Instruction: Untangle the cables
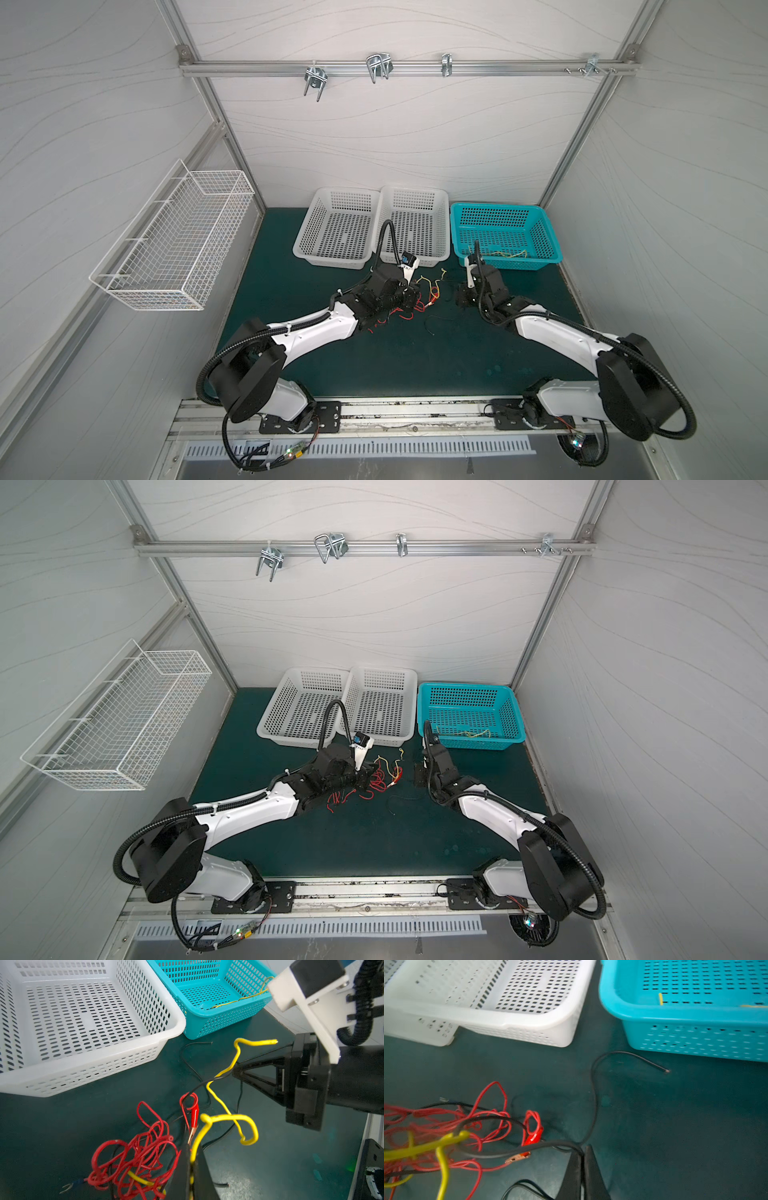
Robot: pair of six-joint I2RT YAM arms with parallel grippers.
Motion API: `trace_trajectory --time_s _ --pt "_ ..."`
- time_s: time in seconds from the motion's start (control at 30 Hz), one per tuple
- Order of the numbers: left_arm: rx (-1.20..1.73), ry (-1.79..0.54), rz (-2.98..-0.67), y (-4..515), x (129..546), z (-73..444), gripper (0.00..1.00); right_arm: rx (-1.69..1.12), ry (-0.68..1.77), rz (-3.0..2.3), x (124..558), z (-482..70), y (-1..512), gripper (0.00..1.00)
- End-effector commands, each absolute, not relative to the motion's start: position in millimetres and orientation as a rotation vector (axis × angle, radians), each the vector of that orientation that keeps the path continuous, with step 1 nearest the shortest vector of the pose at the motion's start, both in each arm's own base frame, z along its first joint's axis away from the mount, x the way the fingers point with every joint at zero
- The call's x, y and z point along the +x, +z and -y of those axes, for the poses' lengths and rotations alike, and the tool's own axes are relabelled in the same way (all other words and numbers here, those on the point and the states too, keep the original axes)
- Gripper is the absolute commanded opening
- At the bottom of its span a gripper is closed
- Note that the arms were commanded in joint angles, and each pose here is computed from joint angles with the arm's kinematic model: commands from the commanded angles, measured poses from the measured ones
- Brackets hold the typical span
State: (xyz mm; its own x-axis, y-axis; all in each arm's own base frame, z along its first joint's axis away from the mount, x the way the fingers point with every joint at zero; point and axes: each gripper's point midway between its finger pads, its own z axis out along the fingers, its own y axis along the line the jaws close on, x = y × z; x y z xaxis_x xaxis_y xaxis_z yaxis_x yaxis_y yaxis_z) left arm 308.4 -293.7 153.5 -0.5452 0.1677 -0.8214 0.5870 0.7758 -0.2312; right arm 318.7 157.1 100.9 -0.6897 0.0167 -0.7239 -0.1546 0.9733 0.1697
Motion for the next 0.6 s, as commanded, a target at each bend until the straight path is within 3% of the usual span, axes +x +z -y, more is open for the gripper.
trace_trajectory --time_s 0.0,0.17,0.4,0.57 --pt "0.487 -0.58 -2.103 162.4 315.9 276.7 0.0 0.097 0.06 -2.399 305.8 -104.3 81.2 0.0" --pt "0.456 -0.546 -2.132 157.7 319.8 264.2 0.0 0.129 0.012 -2.44 294.3 -86.9 77.0 0.0" --pt "0.533 -0.579 -2.215 140.0 320.1 281.3 0.0 -0.375 0.185 -2.253 287.7 -170.3 124.8 0.0" --pt "0.563 -0.63 -2.226 135.2 319.7 294.7 0.0 -0.494 0.32 -2.119 282.6 -206.8 166.9 0.0"
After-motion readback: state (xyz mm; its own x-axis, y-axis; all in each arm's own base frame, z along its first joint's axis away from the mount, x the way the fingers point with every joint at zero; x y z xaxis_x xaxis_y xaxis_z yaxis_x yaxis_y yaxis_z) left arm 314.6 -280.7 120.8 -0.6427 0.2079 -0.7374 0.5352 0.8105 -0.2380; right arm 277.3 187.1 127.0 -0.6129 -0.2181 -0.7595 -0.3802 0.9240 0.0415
